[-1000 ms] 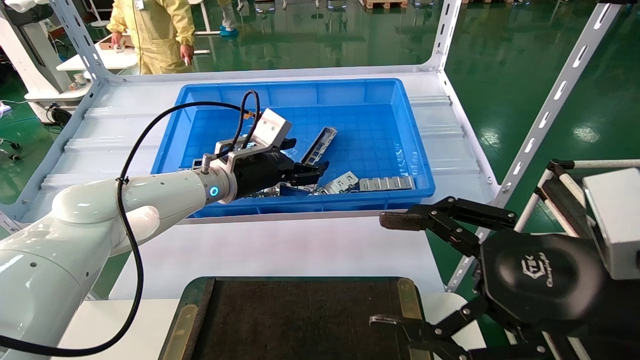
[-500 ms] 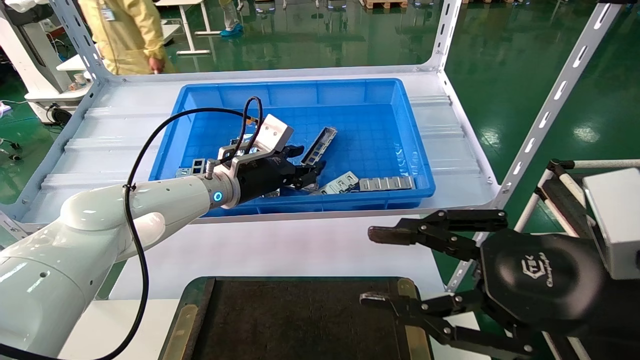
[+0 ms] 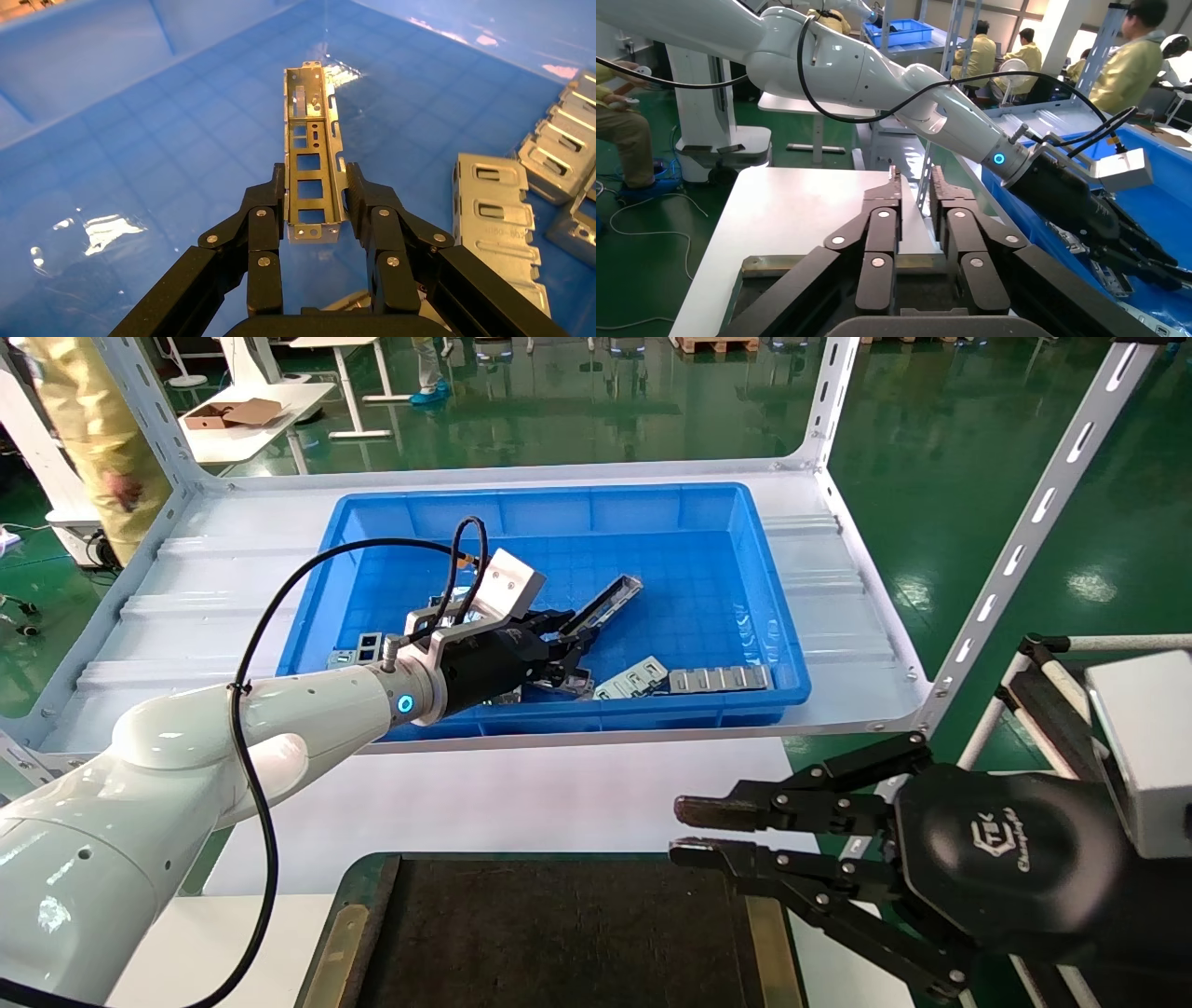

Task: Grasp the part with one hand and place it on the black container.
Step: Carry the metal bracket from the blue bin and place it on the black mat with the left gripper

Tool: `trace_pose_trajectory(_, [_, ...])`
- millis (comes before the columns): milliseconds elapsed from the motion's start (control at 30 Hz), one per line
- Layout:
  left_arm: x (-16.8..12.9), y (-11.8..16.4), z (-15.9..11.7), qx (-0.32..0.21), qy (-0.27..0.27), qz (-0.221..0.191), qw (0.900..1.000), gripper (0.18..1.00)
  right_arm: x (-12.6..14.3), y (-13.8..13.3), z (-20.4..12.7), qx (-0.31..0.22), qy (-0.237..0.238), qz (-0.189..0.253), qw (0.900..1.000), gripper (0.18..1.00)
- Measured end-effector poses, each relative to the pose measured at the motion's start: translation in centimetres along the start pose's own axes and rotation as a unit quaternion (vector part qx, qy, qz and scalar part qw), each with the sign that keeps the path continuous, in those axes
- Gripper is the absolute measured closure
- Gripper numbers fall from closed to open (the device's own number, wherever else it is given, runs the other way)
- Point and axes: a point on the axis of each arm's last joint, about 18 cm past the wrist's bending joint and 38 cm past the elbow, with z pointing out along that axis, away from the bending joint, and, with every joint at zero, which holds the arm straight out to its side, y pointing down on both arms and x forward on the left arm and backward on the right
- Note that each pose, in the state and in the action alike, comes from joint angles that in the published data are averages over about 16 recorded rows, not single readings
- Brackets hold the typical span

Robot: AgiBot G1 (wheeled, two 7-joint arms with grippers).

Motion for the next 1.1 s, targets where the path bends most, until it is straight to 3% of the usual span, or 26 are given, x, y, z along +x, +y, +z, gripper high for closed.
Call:
trace_pose_trajectory(333, [-0.3, -2.9, -1.7, 0.05, 0.047, 0.019, 0.9975, 0.82, 0.0, 0.0, 0.0, 0.0, 0.0, 0.0, 1.0, 0.949])
trace_pose_trajectory(633, [-0.1, -5.0, -5.4, 0.105, 0.127, 0.04, 0.9856, 0.82, 0.0, 0.0, 0.0, 0.0, 0.0, 0.0, 1.0, 0.985])
trace_pose_trajectory(1100, [2.7, -3.4, -10.8, 0.13, 0.238, 0.044, 0.9616, 0.821, 0.0, 0.0, 0.0, 0.0, 0.0, 0.0, 1.0, 0.988])
